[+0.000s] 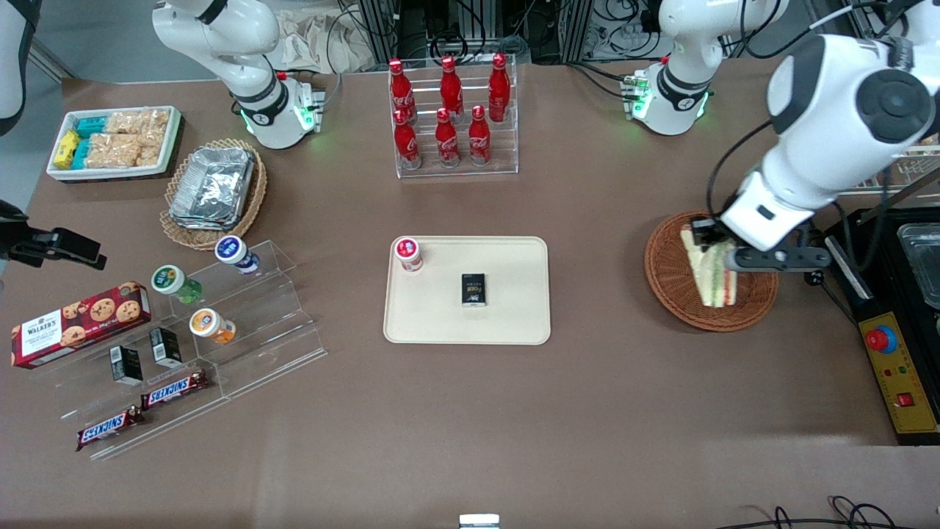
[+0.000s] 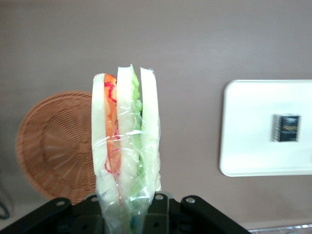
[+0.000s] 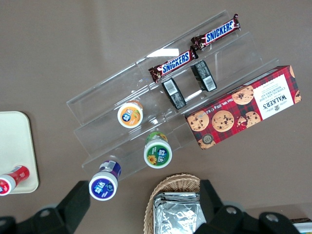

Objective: Place sandwich from basket to tray
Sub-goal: 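Lift the sandwich up out of the basket with the left gripper, then carry the sandwich over the cream tray beside the tissue pack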

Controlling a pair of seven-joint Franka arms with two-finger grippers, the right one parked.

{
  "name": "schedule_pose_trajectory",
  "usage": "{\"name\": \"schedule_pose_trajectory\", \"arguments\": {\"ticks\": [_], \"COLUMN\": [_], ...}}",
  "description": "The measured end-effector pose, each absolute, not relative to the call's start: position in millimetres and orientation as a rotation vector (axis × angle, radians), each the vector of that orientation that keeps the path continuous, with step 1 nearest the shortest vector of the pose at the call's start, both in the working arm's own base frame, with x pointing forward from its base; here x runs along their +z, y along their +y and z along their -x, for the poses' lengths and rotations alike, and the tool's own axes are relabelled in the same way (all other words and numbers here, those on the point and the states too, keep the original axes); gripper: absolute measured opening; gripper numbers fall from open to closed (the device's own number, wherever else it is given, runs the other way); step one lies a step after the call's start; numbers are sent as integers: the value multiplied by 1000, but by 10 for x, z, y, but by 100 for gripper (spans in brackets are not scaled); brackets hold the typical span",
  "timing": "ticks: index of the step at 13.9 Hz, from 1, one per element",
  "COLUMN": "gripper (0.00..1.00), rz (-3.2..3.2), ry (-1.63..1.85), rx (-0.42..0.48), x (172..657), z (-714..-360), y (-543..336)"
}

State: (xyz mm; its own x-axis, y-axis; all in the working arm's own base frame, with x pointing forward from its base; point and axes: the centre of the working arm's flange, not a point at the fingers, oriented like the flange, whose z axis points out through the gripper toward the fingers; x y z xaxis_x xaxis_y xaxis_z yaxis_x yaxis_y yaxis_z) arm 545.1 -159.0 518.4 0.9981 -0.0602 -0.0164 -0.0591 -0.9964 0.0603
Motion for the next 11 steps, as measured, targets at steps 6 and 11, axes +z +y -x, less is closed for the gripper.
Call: {"name": "schedule_pose_trajectory", "arguments": {"ticks": [6, 11], "gripper": [22, 22], "rz": [-3045, -3092], "ry": [-230, -156], "rx": [-118, -122], "x": [4490, 3643], "z": [-5474, -5323], "y": [-2646, -3488]}}
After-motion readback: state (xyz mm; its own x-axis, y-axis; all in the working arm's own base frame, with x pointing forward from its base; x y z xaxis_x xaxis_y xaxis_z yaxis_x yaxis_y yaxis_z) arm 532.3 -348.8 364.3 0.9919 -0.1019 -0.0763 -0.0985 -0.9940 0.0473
